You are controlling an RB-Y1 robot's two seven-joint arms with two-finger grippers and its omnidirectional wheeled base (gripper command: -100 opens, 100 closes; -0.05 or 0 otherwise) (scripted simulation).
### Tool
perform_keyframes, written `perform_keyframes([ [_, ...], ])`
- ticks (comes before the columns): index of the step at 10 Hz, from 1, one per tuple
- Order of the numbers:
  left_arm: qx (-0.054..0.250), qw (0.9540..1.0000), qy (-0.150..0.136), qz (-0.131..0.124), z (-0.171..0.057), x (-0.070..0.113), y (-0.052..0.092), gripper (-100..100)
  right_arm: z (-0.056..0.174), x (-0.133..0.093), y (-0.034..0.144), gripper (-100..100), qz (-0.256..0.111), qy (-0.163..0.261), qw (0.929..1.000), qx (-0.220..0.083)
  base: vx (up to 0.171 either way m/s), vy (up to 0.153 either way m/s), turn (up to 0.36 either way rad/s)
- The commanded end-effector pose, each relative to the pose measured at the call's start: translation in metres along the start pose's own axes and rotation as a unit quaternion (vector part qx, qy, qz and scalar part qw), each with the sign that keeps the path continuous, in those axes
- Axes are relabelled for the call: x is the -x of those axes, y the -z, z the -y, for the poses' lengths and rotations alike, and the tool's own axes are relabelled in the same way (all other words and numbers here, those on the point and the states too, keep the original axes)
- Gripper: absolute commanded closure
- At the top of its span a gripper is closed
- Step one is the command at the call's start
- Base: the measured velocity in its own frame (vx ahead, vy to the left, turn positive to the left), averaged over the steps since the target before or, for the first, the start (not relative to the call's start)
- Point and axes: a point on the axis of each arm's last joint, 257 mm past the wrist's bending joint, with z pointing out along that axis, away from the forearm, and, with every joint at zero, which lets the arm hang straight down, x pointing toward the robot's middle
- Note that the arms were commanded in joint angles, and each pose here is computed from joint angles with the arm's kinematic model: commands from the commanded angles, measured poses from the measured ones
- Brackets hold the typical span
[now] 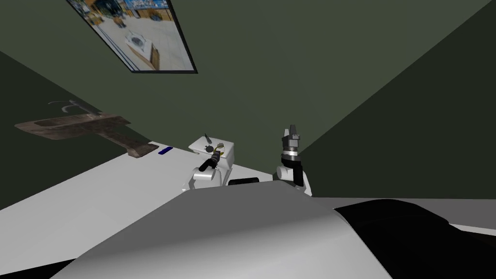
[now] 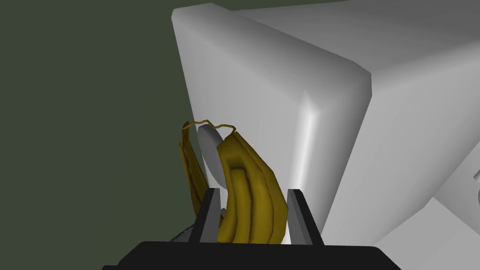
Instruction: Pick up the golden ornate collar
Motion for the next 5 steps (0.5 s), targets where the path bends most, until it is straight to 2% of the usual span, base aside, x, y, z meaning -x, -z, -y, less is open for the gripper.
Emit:
perform_keyframes([
  [1,0.000,1.0000,0.000,0.000,0.0000,0.0000,0.0000,100,0.0000,0.0000,0.0000,0,0.000,0.000,1.0000,0.000,0.000,0.000,0.000],
  [2,0.000,1.0000,0.000,0.000,0.0000,0.0000,0.0000,0,0.0000,0.0000,0.0000,0,0.000,0.000,1.0000,0.000,0.000,0.000,0.000],
  [3,-0.002,1.0000,0.000,-0.001,0.0057,-0.0012,0.0051,100,0.0000,0.0000,0.0000,0,0.000,0.000,1.0000,0.000,-0.032,0.002,0.004],
  [4,-0.002,1.0000,0.000,0.000,0.0028,-0.0011,0.0027,100,0.0000,0.0000,0.0000,0,0.000,0.000,1.0000,0.000,-0.020,0.001,0.001],
  [5,-0.002,1.0000,0.000,-0.001,0.0031,-0.0014,0.0031,0,0.0000,0.0000,0.0000,0,0.000,0.000,1.0000,0.000,0.000,0.000,0.000],
])
